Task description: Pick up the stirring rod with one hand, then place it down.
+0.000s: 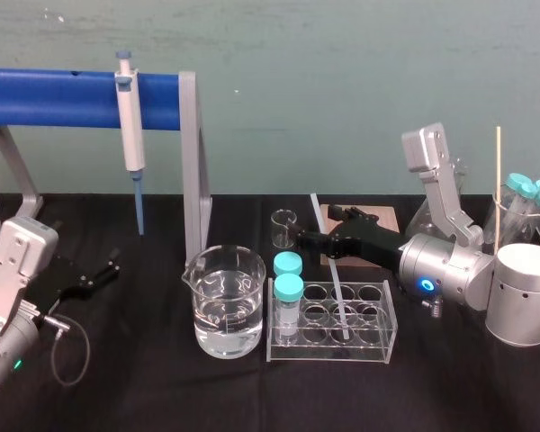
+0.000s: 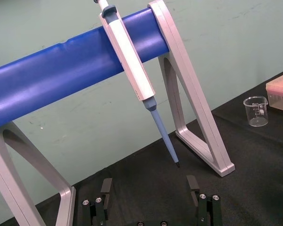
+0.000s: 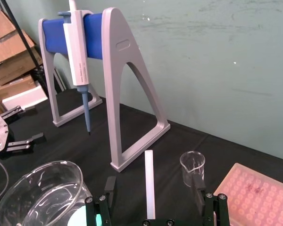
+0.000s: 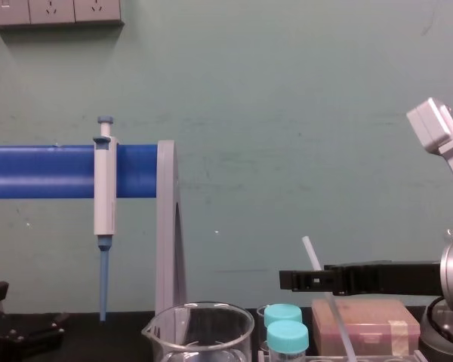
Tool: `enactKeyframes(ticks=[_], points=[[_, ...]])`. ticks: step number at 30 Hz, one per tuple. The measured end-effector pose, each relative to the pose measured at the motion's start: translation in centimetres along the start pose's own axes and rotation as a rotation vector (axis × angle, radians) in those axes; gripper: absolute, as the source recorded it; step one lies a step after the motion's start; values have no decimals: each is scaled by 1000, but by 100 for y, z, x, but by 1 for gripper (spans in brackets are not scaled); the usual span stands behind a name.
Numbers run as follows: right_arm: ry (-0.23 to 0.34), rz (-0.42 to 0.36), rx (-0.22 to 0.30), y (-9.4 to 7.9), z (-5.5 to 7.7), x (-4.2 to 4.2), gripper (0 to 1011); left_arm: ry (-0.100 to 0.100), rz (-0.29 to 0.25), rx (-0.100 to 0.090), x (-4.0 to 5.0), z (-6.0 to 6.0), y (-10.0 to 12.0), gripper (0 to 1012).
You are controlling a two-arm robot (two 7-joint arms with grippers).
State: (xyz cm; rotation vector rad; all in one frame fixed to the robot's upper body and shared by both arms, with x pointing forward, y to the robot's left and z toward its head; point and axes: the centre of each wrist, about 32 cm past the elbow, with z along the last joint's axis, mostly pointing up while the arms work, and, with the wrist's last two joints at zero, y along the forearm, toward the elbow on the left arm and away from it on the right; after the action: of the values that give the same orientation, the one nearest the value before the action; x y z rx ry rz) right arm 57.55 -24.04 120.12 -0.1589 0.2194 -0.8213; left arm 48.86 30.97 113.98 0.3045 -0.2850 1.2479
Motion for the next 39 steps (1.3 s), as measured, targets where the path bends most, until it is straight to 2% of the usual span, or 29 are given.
enactKeyframes(ticks=[9,21,25,34,37,38,39], points=[[-2,10,-24,-27,-2,3,1003,0,0,0,0,0,0,1000],[-8,12,-24,-34,-4,2,1003,0,0,0,0,0,0,1000],[-8,13,-24,-33,-3,1,947,0,0,0,0,0,0,1000],[-6,12,-23,-32,-3,2,707,0,0,0,0,0,0,1000],[-5,12,-23,-33,-3,3,609,0,0,0,0,0,0,1000],[-5,12,-23,-33,-3,3,549,0,0,0,0,0,0,1000],[-5,12,-23,-33,-3,3,537,0,0,0,0,0,0,1000]])
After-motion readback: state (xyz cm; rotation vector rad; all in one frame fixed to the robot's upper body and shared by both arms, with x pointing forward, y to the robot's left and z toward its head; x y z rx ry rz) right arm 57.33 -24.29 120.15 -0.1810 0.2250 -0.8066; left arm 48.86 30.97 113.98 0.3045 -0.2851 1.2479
